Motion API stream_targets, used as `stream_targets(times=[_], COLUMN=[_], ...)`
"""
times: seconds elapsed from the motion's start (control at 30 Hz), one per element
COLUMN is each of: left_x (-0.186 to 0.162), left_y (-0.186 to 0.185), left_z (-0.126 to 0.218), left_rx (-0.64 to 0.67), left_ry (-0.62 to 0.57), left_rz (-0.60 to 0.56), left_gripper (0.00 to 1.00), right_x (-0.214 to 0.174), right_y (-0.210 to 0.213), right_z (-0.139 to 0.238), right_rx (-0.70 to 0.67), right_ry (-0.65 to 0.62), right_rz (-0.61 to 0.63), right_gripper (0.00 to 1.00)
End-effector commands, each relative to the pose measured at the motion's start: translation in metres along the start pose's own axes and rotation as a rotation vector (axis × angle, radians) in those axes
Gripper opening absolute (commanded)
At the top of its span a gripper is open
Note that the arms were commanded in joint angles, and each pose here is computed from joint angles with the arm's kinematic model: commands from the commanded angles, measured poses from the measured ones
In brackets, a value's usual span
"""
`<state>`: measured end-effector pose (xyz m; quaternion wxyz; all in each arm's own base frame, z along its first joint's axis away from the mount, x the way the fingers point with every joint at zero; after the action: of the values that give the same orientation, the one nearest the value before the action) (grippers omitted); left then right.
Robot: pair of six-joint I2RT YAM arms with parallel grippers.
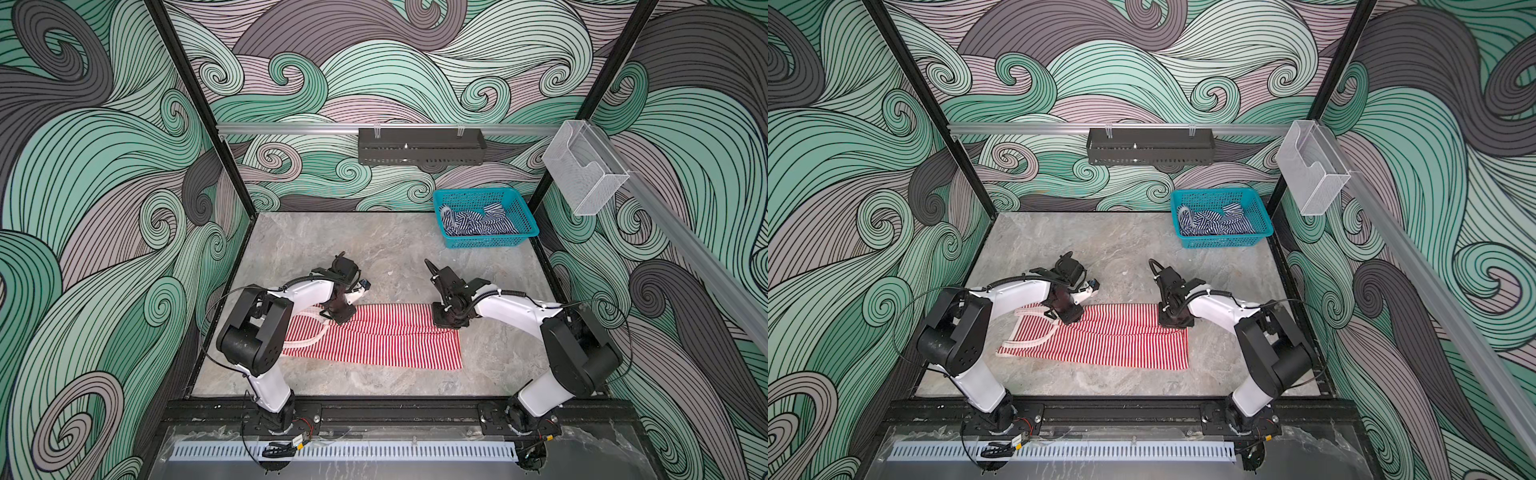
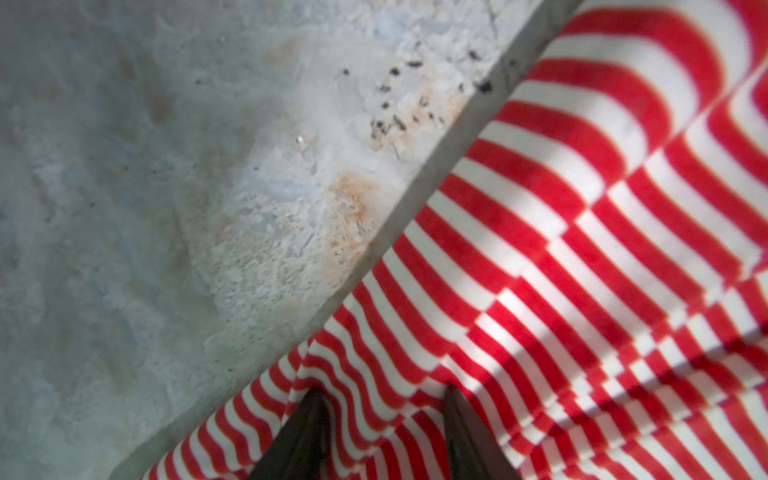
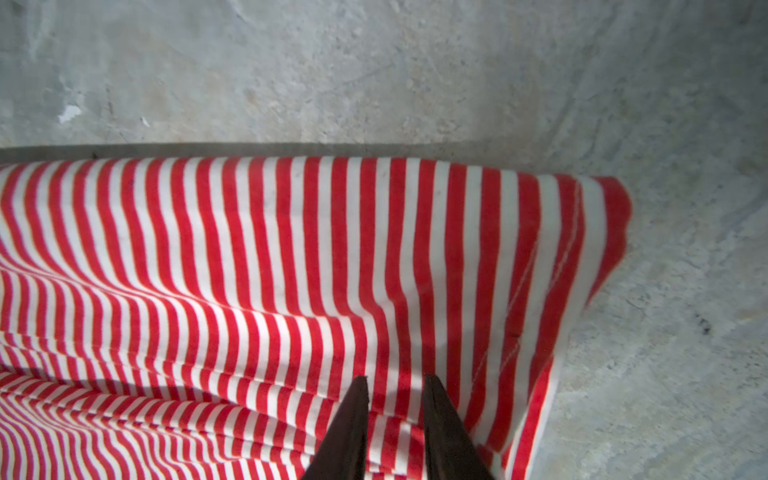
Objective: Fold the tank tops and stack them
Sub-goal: 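Rotate the held top with both grippers so its length points away from the robot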
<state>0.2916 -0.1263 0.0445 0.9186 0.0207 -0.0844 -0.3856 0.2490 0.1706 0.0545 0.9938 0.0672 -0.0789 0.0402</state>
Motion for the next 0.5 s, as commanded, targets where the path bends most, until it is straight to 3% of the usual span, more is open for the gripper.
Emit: stream_targets(times=[0.0, 0.23, 0.47], left_x=[-0.016, -0.003, 0.053], left_y=[0.007, 0.023, 0.064], left_z=[-0.007, -0.018, -0.023], left_rx=[0.058, 0.106, 0.252], left_ry=[0.088, 0.18, 0.168], left_rz=[-0.002, -0.028, -0.086], left_gripper=[0.49, 0.49, 0.56], right_x=[0.0, 0.01, 0.0], right_y=[-0.002, 0.004, 0.005], right_z=[-0.007, -0.021, -0.033], right_rx=[-0.035, -0.049, -0.045], right_ry=[0.027, 0.062, 0.118], right_rz=[-0.008, -0.007, -0.025], right_gripper=[0.27, 0.32, 0.33])
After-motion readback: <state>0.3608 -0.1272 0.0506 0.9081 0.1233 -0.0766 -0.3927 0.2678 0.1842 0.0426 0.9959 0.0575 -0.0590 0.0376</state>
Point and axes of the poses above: each gripper's point midway between its finger pads, its own z axis back along the fingers, its own y axis along the line the jaws close on, x = y × z, the point moved 3 cm from there along z, back along the fingers, and after that the axes turned 4 degrees about z, right-handed, at the moved point
